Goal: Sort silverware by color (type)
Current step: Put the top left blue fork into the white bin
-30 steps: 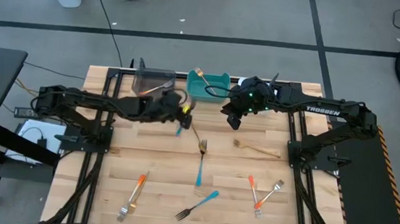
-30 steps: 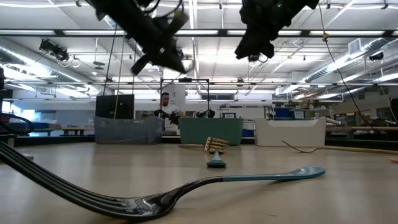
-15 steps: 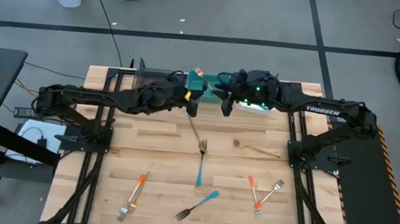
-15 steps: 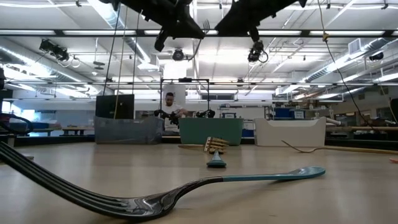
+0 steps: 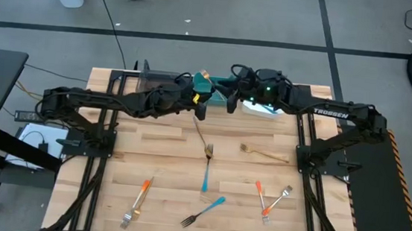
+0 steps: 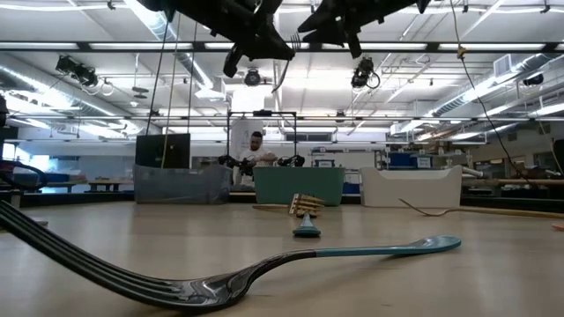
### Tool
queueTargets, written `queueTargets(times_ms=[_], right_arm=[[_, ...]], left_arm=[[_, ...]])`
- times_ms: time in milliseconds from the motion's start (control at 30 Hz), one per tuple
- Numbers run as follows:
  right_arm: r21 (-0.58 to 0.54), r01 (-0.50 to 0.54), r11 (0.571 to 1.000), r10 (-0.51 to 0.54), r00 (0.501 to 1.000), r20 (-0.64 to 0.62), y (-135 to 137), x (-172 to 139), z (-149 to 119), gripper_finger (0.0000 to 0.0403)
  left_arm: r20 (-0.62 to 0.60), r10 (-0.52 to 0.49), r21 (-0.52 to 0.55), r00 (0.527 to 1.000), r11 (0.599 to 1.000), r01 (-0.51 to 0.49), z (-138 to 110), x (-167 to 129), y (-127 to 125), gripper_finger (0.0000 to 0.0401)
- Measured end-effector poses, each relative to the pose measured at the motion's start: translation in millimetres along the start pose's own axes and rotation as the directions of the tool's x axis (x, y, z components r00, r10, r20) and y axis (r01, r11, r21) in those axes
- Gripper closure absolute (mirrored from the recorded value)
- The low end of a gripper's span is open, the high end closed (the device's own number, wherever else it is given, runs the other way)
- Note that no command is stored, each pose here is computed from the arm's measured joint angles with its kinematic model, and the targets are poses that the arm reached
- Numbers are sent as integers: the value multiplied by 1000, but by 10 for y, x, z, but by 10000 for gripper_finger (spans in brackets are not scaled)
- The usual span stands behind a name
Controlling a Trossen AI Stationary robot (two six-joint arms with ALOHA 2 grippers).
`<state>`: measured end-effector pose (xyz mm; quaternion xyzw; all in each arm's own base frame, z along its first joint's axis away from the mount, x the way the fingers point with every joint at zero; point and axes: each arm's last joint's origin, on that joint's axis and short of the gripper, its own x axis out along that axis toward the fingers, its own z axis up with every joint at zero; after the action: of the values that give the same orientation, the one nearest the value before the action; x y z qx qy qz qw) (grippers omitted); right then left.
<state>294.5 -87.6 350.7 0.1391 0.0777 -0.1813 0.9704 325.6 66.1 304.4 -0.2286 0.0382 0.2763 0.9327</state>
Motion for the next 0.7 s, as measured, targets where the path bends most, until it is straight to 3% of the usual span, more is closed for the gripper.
queueTargets(times_ms=[100, 300, 400, 500, 700], right_arm=[[7, 2, 1000, -2, 1000, -12, -6, 84, -51, 276], [3, 8, 1000, -8, 1000, -6, -32, 137, -66, 287], [-4, 11, 1000, -11, 1000, 5, -49, 137, -52, 322], [-7, 16, 1000, -16, 1000, 10, -64, 138, -44, 381], [-33, 27, 999, -27, 1000, 13, -102, 139, -34, 395]], left_arm=[[39, -60, -21, 997, 998, 61, 51, 25, -22, 392], [26, -60, -21, 998, 998, 61, 40, 33, -9, 392], [27, -57, -22, 998, 998, 57, 43, 35, -3, 391], [30, -56, -24, 998, 998, 57, 46, 36, -1, 384], [38, -51, -27, 998, 998, 52, 76, 53, 43, 364]])
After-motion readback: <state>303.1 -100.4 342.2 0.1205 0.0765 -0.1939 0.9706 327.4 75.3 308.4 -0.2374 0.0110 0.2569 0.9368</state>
